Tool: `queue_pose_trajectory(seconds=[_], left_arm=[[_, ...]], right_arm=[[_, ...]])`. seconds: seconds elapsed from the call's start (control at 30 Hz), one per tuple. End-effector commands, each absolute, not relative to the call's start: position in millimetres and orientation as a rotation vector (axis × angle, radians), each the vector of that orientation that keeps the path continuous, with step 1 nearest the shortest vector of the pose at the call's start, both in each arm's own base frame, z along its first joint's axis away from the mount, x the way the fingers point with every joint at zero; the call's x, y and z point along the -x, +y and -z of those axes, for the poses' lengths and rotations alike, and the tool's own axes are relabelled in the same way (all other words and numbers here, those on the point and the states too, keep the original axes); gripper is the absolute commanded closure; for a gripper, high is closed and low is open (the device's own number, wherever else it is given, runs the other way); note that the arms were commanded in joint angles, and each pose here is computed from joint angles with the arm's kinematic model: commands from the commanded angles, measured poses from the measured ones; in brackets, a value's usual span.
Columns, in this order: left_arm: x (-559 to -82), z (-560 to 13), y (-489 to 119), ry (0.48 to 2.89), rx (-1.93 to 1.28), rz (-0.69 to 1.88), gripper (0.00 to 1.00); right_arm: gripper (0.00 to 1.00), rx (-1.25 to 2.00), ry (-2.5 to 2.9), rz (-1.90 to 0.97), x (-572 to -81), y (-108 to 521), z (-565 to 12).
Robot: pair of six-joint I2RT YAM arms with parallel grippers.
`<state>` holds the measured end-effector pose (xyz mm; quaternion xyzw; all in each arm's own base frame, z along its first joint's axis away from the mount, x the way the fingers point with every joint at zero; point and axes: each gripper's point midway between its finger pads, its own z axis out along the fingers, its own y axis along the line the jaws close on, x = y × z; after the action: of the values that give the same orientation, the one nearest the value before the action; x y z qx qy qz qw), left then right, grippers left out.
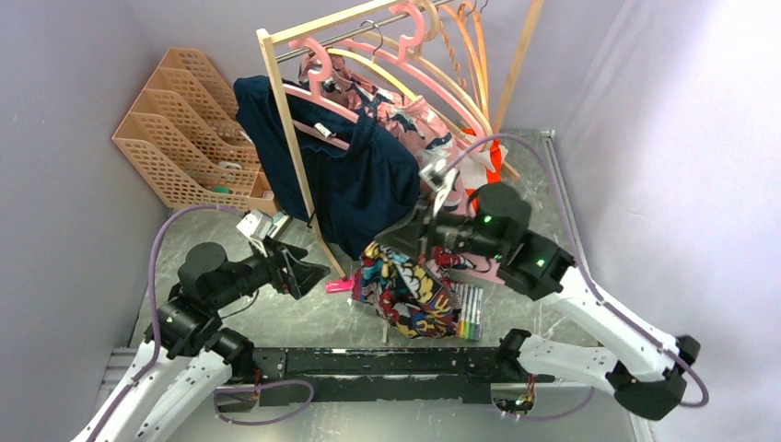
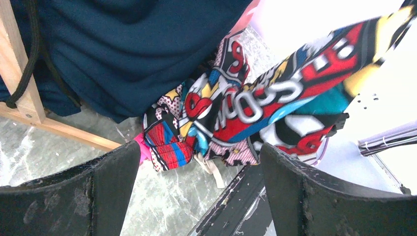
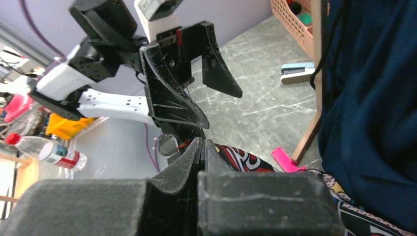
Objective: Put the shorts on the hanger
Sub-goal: Adjust the shorts at the center of the board.
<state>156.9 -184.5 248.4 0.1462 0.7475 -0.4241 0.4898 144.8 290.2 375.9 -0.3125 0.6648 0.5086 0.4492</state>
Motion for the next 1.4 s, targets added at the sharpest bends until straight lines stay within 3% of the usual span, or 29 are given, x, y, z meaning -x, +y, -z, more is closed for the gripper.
queue_pose_trajectory(seconds=[0.0,0.53,1.1,1.2,1.37], left_arm=[[-155.5,-258.2,-185.0,1.749,-0.381,1.037,0.05],[-125.7,-278.8,-178.8,1.718,-0.402,1.107,0.03],[-130.0,-281.3,-190.2,1.730,-0.354,1.202,0.06],[-134.9,-277.5,-188.8,1.752,-0.328,1.181,0.14],[-137.1,-278.2,-180.5,1.748,-0.289,1.134,0.51]], right_arm=[[1.00,0.650,1.623,-1.059,-161.5,316.4,-367.2],[1.00,0.285,1.660,-0.942,-186.7,392.3,-352.4],[1.00,0.287,1.526,-1.263,-151.1,448.5,-397.5],[1.00,0.301,1.518,-1.286,-145.8,451.5,-400.4],[1.00,0.297,1.525,-1.265,-145.8,443.4,-396.7]])
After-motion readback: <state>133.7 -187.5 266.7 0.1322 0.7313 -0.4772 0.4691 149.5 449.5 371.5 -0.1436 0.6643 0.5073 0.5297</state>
